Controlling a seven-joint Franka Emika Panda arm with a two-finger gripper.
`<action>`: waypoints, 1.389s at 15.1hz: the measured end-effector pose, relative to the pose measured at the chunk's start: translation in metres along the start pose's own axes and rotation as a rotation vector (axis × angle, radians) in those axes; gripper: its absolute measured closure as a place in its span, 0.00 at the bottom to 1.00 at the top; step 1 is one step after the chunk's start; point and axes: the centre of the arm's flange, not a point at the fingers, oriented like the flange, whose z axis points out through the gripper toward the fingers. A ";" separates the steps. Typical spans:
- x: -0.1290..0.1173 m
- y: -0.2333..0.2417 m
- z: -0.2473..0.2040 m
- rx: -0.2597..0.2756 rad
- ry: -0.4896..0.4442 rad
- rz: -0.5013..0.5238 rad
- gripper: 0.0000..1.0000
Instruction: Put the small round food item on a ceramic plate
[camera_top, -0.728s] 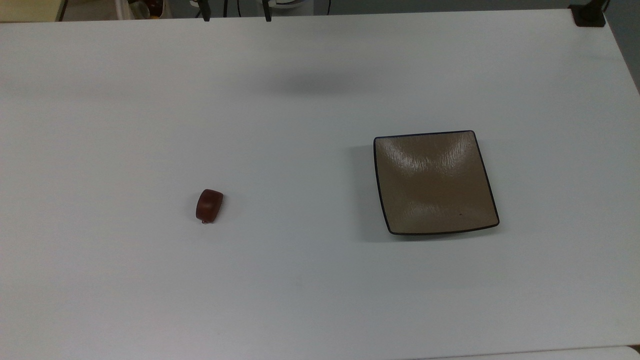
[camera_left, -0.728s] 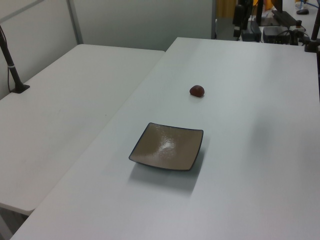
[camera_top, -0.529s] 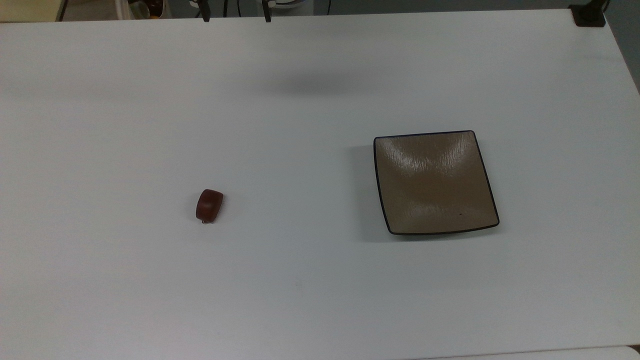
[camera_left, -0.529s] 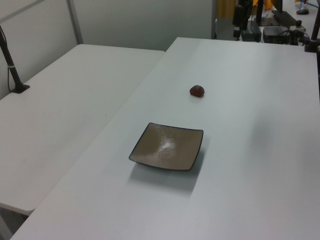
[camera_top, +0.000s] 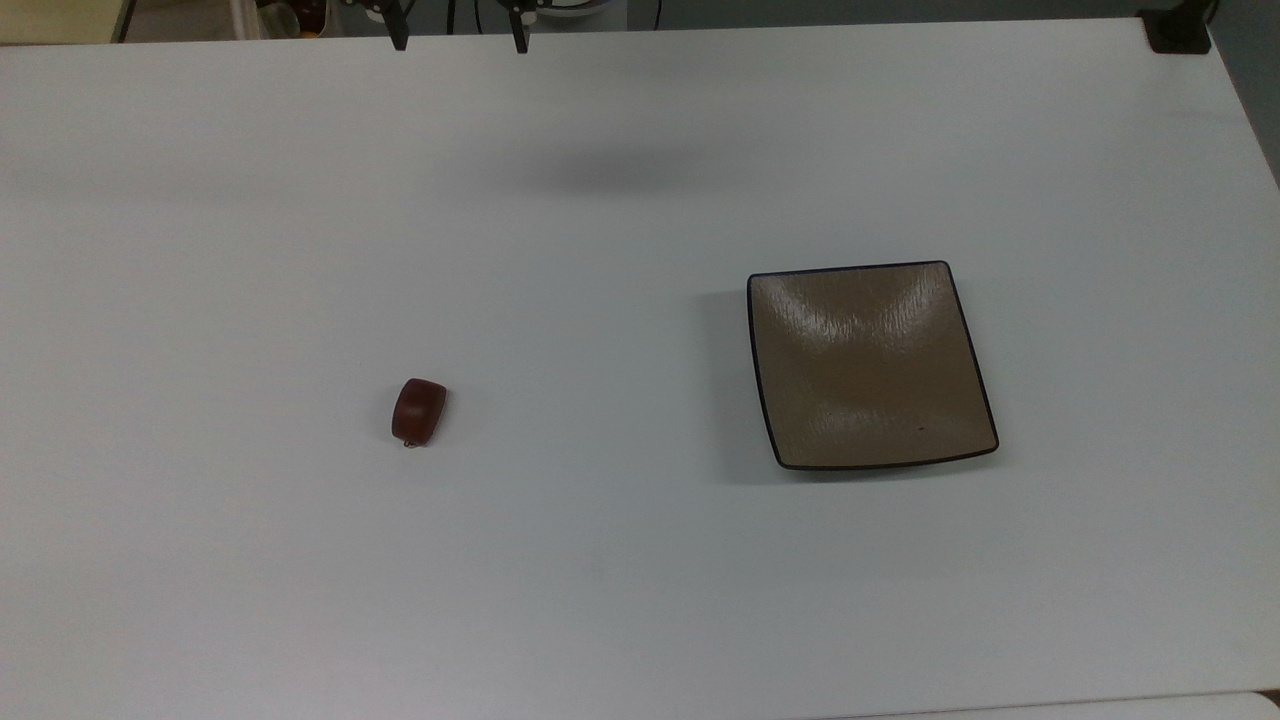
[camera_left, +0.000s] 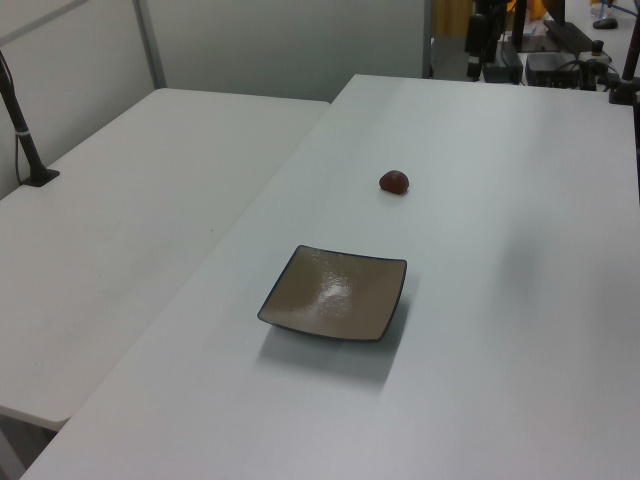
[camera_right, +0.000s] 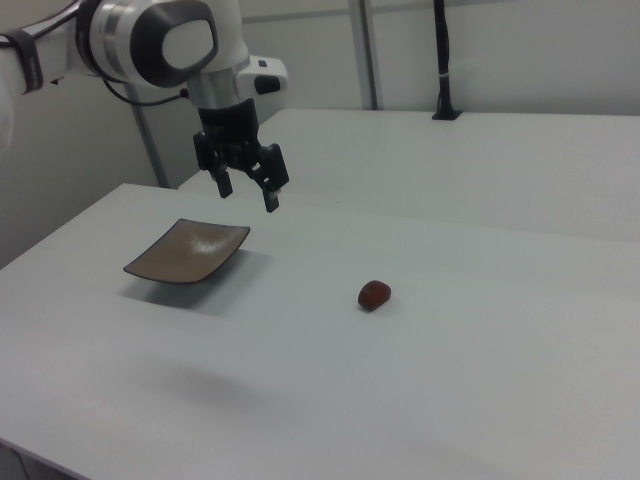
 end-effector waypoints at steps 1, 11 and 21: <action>0.003 0.001 0.006 -0.002 -0.011 0.002 0.00; 0.068 0.047 0.039 -0.044 0.092 0.084 0.00; 0.136 0.064 0.161 -0.145 0.201 0.115 0.00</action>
